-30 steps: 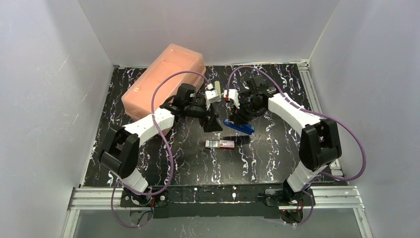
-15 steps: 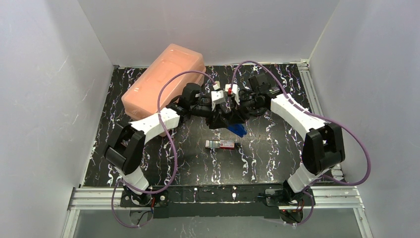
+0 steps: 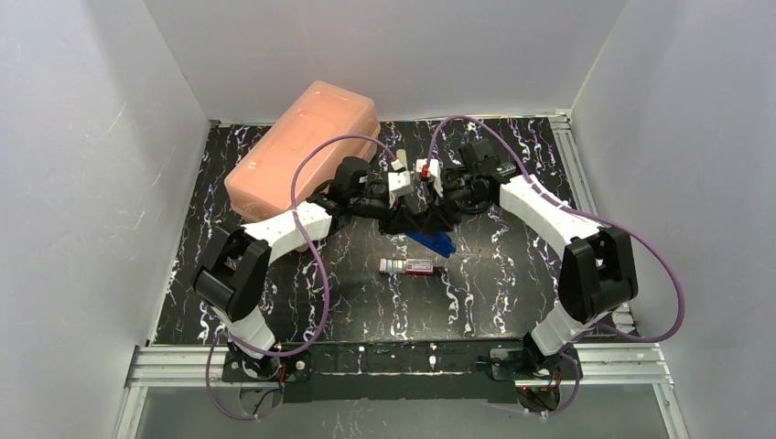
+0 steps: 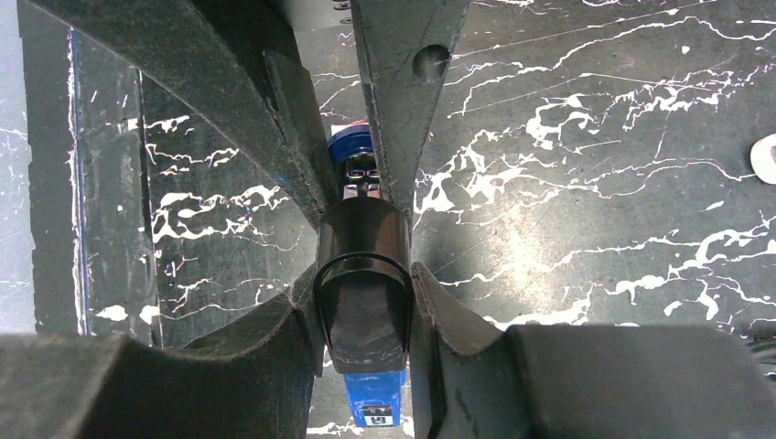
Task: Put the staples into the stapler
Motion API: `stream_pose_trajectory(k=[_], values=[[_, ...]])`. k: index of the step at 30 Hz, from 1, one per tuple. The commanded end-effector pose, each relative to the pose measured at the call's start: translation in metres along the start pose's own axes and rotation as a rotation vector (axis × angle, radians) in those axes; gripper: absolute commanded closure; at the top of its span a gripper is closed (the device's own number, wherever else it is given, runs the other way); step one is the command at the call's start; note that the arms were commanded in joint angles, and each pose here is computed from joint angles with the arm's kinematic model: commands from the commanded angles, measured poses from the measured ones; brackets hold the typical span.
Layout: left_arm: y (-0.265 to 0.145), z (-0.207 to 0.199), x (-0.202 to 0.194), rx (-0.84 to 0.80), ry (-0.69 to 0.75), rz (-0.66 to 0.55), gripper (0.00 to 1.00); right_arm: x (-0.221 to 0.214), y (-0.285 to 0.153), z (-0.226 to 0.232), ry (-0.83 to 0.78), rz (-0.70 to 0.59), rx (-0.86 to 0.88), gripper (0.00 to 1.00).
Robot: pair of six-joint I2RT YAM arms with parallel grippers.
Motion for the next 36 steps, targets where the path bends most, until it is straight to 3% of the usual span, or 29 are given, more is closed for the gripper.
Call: stream_pose_trajectory(k=[1, 8, 17, 24, 36], values=[[0.000, -0.003, -0.002, -0.008, 0.022, 0.007, 1.00, 0.027, -0.014, -0.001, -0.071, -0.091, -0.035, 0.99], [-0.002, 0.008, -0.002, 0.039, 0.018, 0.008, 1.00, 0.028, -0.030, -0.021, -0.072, -0.090, -0.164, 0.99], [-0.004, 0.023, -0.018, 0.084, 0.001, -0.006, 1.00, 0.008, -0.061, -0.026, -0.090, -0.182, -0.266, 0.99], [0.008, 0.039, -0.037, 0.118, -0.042, 0.005, 1.00, -0.032, -0.092, -0.022, -0.098, -0.202, -0.401, 0.99], [0.021, 0.045, -0.066, 0.176, -0.057, 0.009, 1.00, -0.088, -0.110, -0.014, -0.133, -0.219, -0.467, 0.99]])
Point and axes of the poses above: each gripper's point midway between its finger pads, its own y axis out along the fingers, its own z axis along the line the jaws close on, x = y × z, the point moved 8 cm from there along -y, back along the fingers, and after that the axes turned 8 degrees about -y, right-handed, at the moved point
